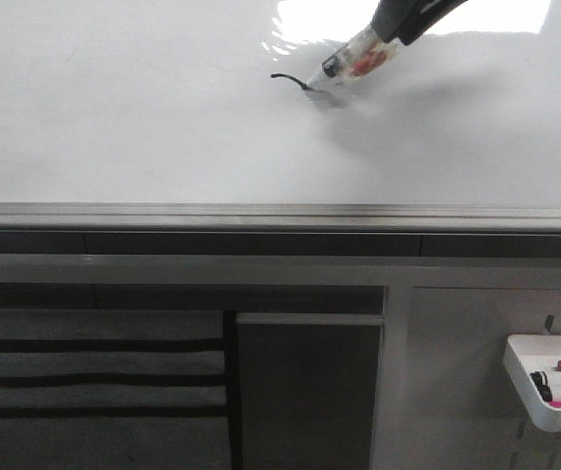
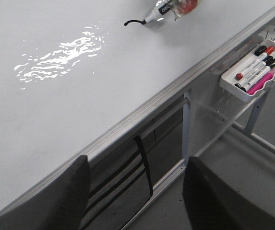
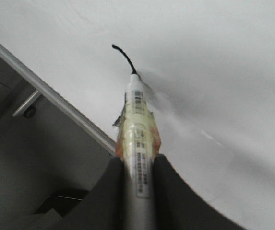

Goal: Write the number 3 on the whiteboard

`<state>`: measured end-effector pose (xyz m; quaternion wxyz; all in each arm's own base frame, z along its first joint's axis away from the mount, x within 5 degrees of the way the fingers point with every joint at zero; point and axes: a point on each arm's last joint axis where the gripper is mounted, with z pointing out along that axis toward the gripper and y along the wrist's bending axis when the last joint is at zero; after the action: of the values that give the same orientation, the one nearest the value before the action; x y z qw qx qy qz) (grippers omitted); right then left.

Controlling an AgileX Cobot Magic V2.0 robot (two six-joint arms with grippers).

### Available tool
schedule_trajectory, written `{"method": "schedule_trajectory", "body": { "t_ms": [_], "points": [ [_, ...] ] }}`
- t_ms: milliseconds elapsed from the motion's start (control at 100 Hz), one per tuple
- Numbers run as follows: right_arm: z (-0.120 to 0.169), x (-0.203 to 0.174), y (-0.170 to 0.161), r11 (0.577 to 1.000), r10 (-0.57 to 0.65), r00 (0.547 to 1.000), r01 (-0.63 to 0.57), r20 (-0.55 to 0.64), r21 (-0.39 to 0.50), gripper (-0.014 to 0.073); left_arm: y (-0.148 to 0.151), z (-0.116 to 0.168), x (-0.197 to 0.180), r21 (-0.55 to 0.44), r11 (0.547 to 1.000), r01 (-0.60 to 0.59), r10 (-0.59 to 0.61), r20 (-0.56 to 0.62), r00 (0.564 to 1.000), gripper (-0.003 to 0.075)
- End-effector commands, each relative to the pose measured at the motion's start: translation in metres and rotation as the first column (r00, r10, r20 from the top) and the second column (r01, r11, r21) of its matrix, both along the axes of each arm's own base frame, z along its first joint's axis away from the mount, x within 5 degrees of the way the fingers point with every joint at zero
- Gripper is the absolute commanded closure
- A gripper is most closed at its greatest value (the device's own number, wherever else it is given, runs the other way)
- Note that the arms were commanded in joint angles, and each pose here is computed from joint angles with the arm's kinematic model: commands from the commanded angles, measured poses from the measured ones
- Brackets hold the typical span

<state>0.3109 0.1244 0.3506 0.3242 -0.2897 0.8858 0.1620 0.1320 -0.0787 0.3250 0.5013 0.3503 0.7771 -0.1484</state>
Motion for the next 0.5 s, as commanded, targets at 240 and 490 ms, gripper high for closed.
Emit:
{"method": "schedule_trajectory", "body": {
  "t_ms": [240,490],
  "points": [
    [0.003,0.007,0.011,1.0,-0.022,0.995,0.022,0.098,0.004,0.0566,0.001,0.015,0.002,-0.07,0.997,-0.04,0.044,0.057,0.997,0.0321],
    [-0.015,-0.01,0.008,0.999,0.01,1.0,-0.01,-0.02,-0.03,0.0566,0.001,0.015,0.002,-0.07,0.997,-0.04,0.044,0.057,0.997,0.0321]
  ]
}}
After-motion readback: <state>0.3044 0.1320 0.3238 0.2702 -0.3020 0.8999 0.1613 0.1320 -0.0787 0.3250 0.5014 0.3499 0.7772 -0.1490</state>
